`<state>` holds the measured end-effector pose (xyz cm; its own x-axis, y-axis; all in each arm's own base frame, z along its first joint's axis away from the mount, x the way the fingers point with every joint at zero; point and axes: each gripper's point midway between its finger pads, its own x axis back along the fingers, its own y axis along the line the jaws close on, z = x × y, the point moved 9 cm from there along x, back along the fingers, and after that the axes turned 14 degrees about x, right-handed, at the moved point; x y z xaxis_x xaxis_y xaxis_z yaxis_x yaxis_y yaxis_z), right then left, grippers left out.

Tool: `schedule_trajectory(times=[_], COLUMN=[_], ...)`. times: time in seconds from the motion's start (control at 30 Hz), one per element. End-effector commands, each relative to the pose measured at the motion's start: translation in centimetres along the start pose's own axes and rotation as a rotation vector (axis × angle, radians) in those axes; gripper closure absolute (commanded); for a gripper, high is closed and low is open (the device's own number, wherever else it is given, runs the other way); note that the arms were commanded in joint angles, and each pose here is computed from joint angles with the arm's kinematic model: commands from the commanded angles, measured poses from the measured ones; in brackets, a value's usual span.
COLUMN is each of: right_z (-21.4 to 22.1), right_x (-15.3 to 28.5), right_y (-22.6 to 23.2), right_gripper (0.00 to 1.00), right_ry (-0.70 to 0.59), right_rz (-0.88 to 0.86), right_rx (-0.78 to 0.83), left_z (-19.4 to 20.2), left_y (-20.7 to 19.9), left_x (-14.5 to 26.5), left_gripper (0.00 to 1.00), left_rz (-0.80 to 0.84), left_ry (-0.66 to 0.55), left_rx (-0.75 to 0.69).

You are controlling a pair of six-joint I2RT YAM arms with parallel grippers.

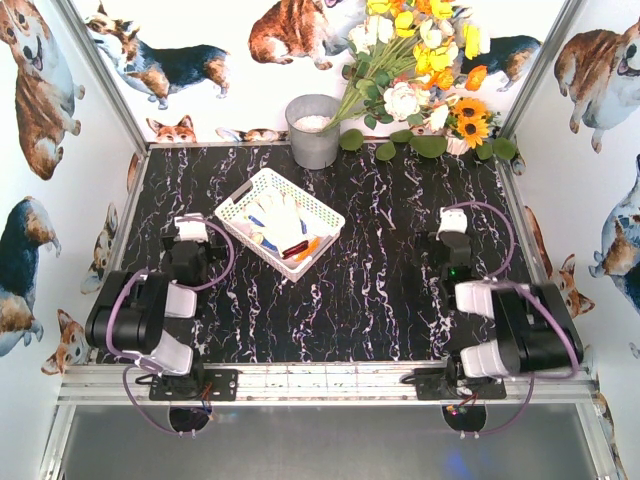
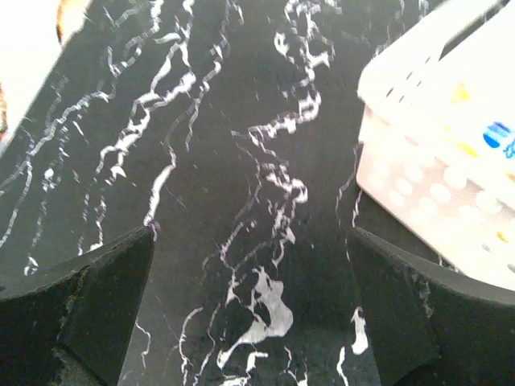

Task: Put the gloves into the storage basket
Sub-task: Reset both arms

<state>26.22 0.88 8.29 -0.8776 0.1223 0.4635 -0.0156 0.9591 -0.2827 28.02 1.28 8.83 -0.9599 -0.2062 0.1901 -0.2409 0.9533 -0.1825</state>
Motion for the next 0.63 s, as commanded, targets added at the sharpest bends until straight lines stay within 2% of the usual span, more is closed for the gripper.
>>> schedule_trajectory(times=[0.0, 0.1, 0.27, 0.6], right_z=[-2.92, -2.95, -2.82, -2.77], right_x=[-1.73, -1.81, -1.72, -1.95], right_y=[-0.71, -0.68, -0.79, -1.07], right_gripper=[0.0, 0.0, 0.0, 0.0], right_ry=[-0.291, -0.219, -0.274, -0.263], right_rz=[0.053, 0.029, 0.043, -0.014], right_rx=[-0.013, -0.011, -0.018, -0.028], left_z=[-1.22, -1.42, -1.33, -1.36], left_y=[-0.8, -0.45, -0.45, -0.46], left_x=[-1.49, -1.81, -1.7, -1.67], left_gripper=[0.0, 0.0, 0.0, 0.0], left_rz=[0.053, -0.013, -0.014, -0.012], left_ry=[-0.047, -0.047, -0.046, -0.048], left_rx=[-0.038, -0.008, -0.005, -0.003])
